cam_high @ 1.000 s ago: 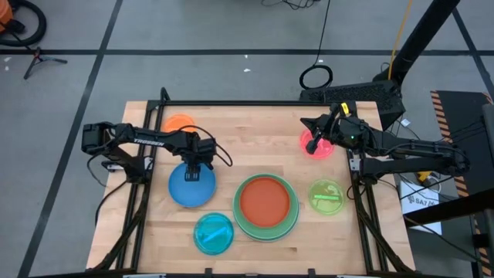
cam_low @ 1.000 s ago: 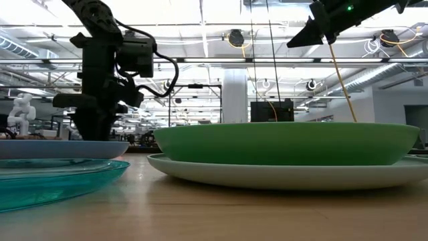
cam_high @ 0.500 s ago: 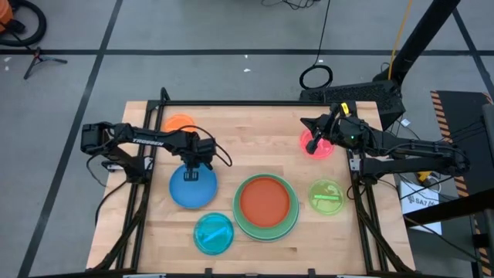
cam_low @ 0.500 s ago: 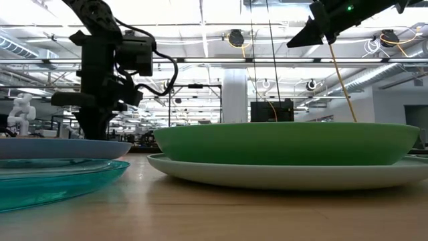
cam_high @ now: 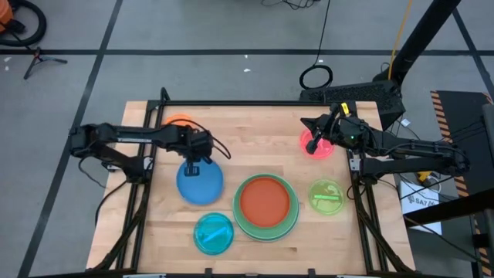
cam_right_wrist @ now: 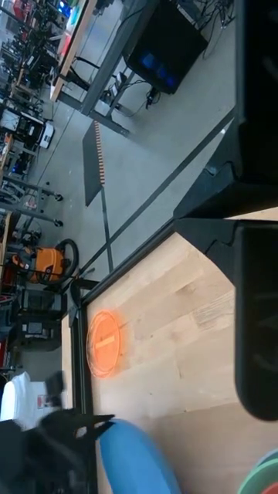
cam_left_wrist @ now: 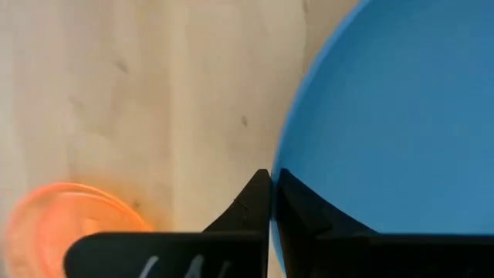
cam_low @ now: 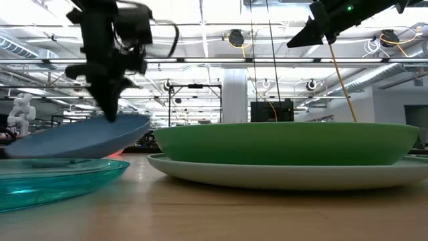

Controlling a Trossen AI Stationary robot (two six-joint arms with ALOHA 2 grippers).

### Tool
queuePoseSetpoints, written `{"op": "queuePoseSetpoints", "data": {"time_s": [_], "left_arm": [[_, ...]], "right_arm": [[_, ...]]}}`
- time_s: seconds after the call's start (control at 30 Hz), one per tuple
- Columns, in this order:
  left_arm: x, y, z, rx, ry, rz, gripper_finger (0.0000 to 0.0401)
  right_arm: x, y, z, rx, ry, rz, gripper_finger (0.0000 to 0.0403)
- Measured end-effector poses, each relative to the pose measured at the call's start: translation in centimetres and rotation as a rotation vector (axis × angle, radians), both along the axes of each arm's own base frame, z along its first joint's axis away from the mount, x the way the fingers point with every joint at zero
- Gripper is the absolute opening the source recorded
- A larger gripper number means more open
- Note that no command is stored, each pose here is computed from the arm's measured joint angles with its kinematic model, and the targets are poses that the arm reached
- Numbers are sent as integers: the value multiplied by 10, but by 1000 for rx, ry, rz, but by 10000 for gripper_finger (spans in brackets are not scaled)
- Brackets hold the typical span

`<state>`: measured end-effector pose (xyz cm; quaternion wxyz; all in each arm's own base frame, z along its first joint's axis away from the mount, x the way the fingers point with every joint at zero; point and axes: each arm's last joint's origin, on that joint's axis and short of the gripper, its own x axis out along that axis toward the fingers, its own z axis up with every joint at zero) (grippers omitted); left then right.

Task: Stack plastic plates
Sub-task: Stack the blue plate on the dark orange plate

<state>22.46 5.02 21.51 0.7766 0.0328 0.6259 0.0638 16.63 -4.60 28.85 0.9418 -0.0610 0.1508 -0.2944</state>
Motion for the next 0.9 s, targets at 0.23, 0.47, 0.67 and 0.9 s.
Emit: {"op": "queuePoseSetpoints", "data": {"time_s": [0.23,0.47,0.67,0.9], "left_arm": [[-2,0,57,36,-216,49,9],[7,1,114,28,-422,146,9],[25,2,128,-56,-601,332,9],[55,-10,106,-151,-579,420,9]], "right_arm": [[0,0,0,-1,-2,-1,0],[0,0,0,-1,-3,-1,0],[0,0,0,0,0,-2,0],[0,0,0,0,4,-2,0]]}}
